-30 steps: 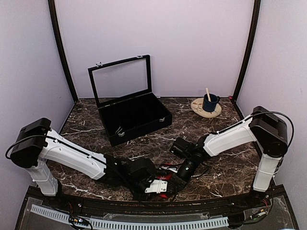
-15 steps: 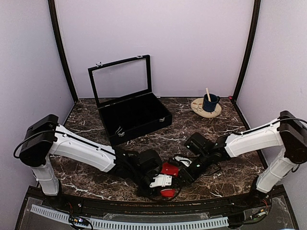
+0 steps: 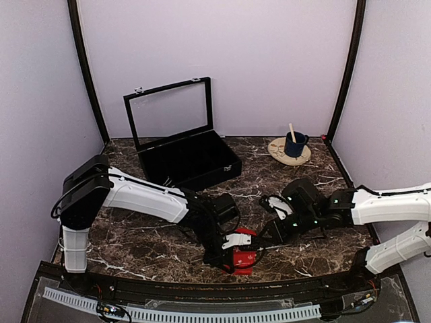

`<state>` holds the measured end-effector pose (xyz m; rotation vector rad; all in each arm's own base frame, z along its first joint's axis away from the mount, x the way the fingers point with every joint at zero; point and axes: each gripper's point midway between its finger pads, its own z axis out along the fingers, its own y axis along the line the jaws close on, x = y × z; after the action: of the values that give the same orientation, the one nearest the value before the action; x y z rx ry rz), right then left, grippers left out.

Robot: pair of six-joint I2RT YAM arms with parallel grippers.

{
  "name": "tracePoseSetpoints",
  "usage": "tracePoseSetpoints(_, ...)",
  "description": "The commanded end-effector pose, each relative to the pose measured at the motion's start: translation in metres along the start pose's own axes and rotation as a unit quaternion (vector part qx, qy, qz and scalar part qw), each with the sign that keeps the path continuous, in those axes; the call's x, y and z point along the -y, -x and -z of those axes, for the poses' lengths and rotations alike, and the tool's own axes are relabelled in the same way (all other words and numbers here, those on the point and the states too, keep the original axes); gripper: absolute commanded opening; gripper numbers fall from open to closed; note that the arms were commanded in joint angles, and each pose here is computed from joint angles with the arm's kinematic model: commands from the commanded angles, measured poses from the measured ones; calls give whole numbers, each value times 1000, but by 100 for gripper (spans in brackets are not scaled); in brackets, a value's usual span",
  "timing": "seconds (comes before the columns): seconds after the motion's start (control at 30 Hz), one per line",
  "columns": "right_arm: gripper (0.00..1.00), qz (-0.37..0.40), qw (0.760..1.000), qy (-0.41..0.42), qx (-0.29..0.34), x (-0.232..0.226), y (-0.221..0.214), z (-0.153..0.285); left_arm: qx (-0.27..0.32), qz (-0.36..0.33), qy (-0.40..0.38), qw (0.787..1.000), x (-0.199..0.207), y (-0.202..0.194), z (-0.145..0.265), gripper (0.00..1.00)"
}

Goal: Roll the socks
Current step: Roll the sock at the center of the board.

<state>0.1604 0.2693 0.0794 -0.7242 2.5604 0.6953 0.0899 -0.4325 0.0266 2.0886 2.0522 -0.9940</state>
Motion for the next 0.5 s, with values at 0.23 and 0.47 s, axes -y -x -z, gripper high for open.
tracePoseSetpoints(0.23,39,-16,991,-107,72,26,-2,30,-59,123,-73,988,-9,-33,-6,0)
tracePoseSetpoints(0.47,39,24,991,-114,66,2,-22,30,-45,154,-123,979,-14,-16,-6,0)
